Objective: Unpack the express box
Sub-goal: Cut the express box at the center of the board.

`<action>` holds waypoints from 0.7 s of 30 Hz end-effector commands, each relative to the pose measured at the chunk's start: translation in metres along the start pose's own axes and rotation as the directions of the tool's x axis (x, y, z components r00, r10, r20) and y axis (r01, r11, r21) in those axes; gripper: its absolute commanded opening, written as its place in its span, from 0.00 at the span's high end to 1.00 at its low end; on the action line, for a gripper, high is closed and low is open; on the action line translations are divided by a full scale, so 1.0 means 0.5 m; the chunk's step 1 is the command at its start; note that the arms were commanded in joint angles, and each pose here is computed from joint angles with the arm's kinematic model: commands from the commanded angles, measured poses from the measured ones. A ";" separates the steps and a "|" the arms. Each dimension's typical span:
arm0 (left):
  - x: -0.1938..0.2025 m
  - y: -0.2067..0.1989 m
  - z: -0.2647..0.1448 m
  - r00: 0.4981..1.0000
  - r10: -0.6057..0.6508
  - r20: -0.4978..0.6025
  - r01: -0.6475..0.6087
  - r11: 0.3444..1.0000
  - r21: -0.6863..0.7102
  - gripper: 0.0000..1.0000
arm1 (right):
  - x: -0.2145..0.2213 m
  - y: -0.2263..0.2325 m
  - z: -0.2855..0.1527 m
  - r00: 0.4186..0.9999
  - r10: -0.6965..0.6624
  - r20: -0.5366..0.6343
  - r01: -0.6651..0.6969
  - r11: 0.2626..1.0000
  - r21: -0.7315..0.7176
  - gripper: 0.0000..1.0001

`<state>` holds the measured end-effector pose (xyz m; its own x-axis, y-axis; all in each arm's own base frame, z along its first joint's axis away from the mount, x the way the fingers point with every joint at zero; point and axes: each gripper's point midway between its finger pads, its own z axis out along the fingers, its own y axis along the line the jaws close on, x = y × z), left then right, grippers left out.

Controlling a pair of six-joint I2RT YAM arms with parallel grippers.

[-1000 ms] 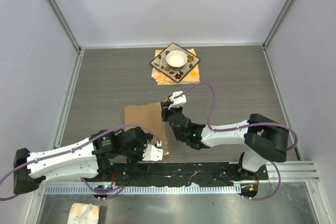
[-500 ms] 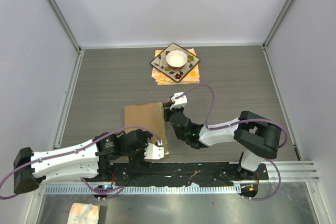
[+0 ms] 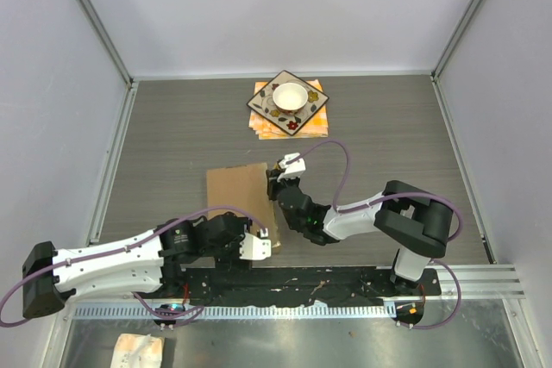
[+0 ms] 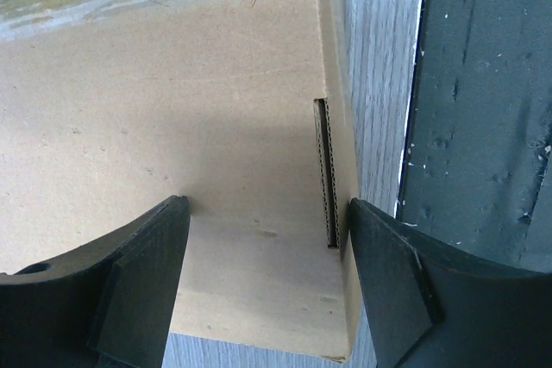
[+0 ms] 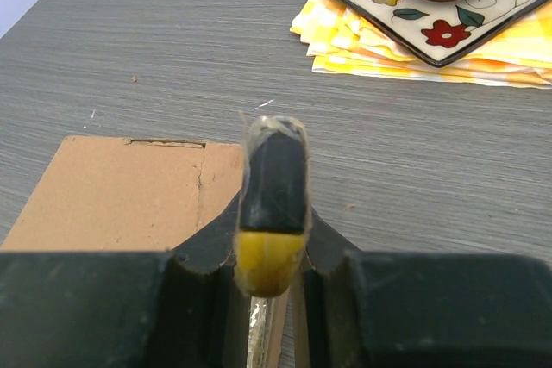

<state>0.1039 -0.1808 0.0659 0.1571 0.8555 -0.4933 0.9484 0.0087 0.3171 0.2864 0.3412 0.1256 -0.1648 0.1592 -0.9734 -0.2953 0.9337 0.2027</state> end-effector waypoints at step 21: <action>-0.017 0.046 0.018 0.993 -0.104 0.055 0.108 0.990 -0.093 0.55 | 0.009 0.025 -0.031 0.998 -0.010 -0.066 0.009 1.000 -0.021 0.99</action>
<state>0.1115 -0.1821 0.0651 0.1072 0.8507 -0.5147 0.9505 0.0642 0.3040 0.2814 0.3400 0.1202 -0.1826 0.1260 -0.9751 -0.2961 0.9387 0.1767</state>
